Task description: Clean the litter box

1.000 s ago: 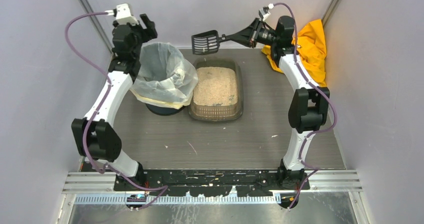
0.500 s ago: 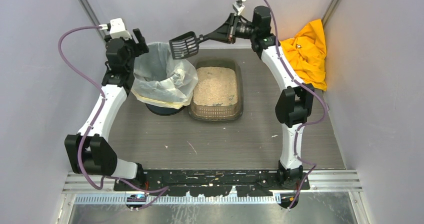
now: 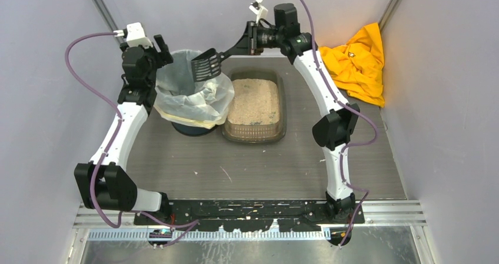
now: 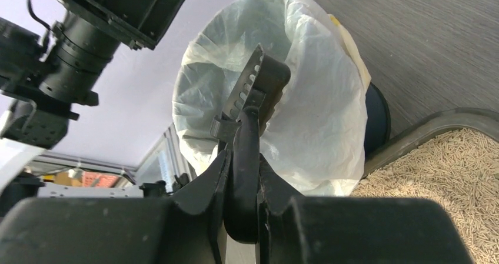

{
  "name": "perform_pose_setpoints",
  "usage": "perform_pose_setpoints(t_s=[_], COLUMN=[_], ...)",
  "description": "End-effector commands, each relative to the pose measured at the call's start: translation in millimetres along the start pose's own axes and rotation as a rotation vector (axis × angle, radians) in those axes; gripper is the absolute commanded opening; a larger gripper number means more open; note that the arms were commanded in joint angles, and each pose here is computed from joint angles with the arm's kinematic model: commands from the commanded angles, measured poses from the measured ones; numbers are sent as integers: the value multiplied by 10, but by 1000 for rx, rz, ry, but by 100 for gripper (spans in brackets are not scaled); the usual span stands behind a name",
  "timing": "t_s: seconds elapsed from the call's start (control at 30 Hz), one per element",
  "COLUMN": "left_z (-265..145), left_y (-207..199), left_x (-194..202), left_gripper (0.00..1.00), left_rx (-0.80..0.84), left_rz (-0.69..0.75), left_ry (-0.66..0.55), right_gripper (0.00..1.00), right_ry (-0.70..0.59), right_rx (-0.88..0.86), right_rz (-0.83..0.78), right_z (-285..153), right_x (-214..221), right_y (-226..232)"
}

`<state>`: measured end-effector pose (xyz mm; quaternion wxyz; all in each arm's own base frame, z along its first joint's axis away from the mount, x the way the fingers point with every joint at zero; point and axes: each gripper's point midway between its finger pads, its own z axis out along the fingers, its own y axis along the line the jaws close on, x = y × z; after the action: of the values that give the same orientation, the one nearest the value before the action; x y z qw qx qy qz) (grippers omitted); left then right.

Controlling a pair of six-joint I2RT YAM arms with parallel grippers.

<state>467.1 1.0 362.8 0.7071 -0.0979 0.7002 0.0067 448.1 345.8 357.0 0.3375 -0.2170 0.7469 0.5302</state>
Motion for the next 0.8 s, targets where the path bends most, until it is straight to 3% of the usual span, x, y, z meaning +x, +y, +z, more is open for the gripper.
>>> perform_pose_setpoints(t_s=[0.0,0.33,0.57,0.77], left_z=[-2,425,645,687], left_y=[30,-53,-171,-164], left_x=[-243,-326,-400,-343], left_gripper=[78,76,75,74], left_rx=[-10,16,72,74], left_rz=[-25,-75,-141,-173], left_ry=[-77,-153,-188,-180], right_gripper=[1,1,1,1], right_ry=[74,48,39,-1], right_rx=[112,337,368,290], right_rz=[-199,-581,-710,-757], right_z=[-18,-95,-118,-100], right_x=[225,130,75,-6], right_y=[104,172,318,569])
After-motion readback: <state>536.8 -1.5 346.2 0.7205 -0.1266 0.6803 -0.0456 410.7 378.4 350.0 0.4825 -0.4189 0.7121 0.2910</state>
